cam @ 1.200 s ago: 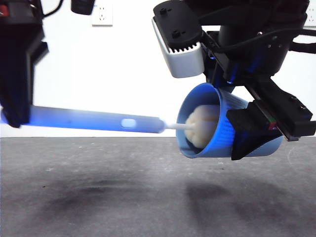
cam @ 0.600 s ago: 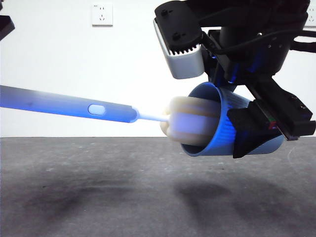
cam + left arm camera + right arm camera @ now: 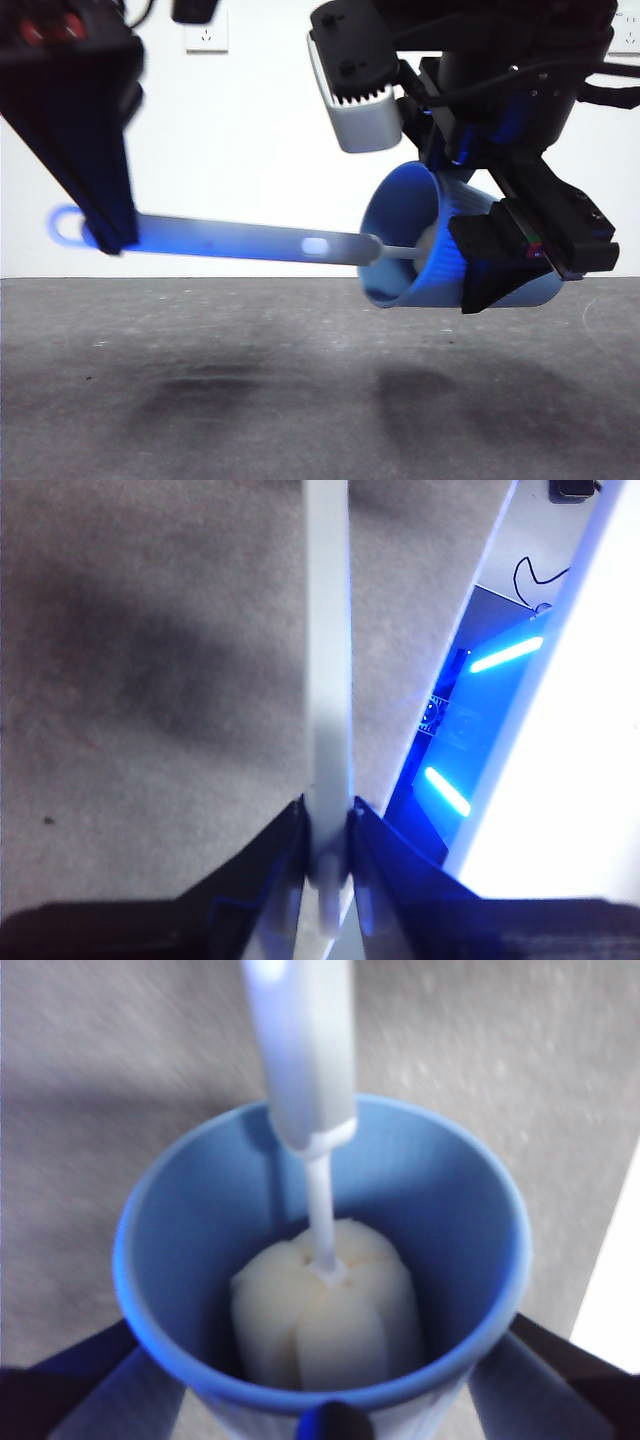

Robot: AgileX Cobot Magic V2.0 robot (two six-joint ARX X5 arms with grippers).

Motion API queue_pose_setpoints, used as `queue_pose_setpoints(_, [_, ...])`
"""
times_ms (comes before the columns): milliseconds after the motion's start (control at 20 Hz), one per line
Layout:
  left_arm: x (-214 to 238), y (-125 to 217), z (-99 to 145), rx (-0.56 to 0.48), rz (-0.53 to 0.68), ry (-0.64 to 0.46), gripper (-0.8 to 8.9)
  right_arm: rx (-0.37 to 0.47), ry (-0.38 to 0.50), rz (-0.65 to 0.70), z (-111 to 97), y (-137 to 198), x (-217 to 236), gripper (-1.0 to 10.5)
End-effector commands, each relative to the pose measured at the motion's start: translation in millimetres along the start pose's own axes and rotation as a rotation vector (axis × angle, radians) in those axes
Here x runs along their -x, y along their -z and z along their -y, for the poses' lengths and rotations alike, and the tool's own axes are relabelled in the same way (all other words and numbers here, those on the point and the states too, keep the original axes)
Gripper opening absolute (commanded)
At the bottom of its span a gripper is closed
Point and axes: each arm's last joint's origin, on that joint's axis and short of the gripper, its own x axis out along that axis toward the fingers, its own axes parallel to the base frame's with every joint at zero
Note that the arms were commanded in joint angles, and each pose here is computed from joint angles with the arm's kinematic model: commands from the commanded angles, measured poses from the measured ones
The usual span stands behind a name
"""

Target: Pick up the cup brush,pick up the cup,insert the brush into the cup,clean the cup,put the cup brush back,put the cup back to the fixed position on the table

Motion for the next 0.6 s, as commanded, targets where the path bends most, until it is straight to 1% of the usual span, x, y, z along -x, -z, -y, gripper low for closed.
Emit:
queue_pose_setpoints(50, [-6.8, -7.9, -3.0, 0.026, 0.046, -0.006, -0.09, -0.019, -0.001, 0.028, -0.3, -3.7, 0.3, -0.2])
queue_pose_setpoints(200, [-4.8, -5.2, -3.7, 0.036, 0.031, -0.016, -0.08, -0.021, 0.000, 0.026, 0.0, -3.4, 0.0, -0.2])
queue_pose_setpoints(300, [1.3, 1.8, -8.3, 0.060, -0.002, -0.075, -0.08, -0.038, 0.000, 0.026, -0.1, -3.4, 0.1, -0.2])
queue_pose_setpoints(400, [8.8, 8.8, -8.9, 0.076, -0.022, -0.090, -0.09, -0.058, 0.000, 0.025, 0.4, -2.8, 0.0, -0.2])
queue_pose_setpoints(600, [32.3, 26.6, -9.7, 0.114, -0.015, -0.125, -0.09, -0.079, 0.002, 0.021, 1.4, -1.7, -0.5, -0.2])
